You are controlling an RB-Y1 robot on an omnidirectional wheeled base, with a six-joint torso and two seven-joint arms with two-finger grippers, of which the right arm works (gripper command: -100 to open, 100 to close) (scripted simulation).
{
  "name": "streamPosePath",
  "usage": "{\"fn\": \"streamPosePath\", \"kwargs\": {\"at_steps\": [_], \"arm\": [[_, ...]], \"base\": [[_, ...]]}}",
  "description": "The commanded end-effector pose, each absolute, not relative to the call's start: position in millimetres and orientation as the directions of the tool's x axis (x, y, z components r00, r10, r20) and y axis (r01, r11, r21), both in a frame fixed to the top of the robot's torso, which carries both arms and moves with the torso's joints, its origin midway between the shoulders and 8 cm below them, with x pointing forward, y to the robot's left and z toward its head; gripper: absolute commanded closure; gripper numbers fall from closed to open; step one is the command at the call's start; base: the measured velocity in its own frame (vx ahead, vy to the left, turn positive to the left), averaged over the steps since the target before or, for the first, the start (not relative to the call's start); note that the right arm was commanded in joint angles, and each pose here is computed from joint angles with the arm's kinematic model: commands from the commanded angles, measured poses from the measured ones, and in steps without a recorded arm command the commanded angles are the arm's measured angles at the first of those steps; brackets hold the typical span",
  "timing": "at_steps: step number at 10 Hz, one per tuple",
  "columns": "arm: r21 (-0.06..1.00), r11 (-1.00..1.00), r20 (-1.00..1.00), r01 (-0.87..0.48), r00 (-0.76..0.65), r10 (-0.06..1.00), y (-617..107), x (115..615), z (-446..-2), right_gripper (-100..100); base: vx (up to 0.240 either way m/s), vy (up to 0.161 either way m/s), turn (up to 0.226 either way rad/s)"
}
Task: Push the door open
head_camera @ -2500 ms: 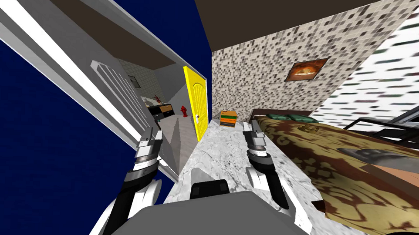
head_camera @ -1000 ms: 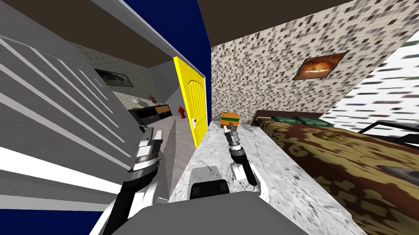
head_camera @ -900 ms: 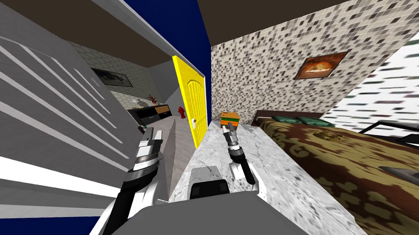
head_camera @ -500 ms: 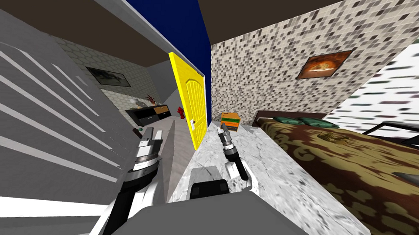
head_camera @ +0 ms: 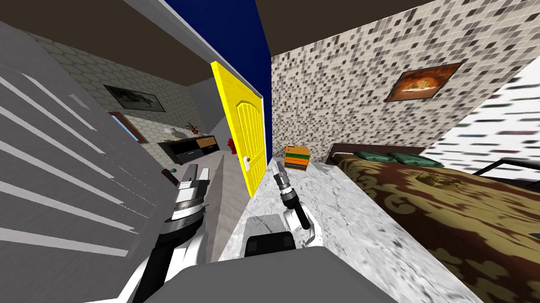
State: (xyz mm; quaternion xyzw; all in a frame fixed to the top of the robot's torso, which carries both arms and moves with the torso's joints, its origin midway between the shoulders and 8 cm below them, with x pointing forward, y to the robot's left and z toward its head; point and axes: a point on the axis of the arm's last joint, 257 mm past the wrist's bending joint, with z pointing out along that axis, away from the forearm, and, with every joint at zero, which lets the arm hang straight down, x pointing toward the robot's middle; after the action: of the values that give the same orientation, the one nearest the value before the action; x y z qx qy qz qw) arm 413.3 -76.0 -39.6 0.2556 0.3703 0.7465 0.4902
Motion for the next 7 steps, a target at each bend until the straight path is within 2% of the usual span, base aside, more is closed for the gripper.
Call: {"fn": "streamPosePath", "kwargs": {"at_steps": [1,7], "arm": [[0.815,-0.269,0.028,-0.514,-0.429,0.903,-58.7,415.9,-46.6,-100],[0.856,-0.33,0.052,-0.397,-0.569,0.821,11.1,415.7,-79.1,-100]], "base": [[0.159,-0.022,-0.004],[0.125,-0.019,-0.007]]}}
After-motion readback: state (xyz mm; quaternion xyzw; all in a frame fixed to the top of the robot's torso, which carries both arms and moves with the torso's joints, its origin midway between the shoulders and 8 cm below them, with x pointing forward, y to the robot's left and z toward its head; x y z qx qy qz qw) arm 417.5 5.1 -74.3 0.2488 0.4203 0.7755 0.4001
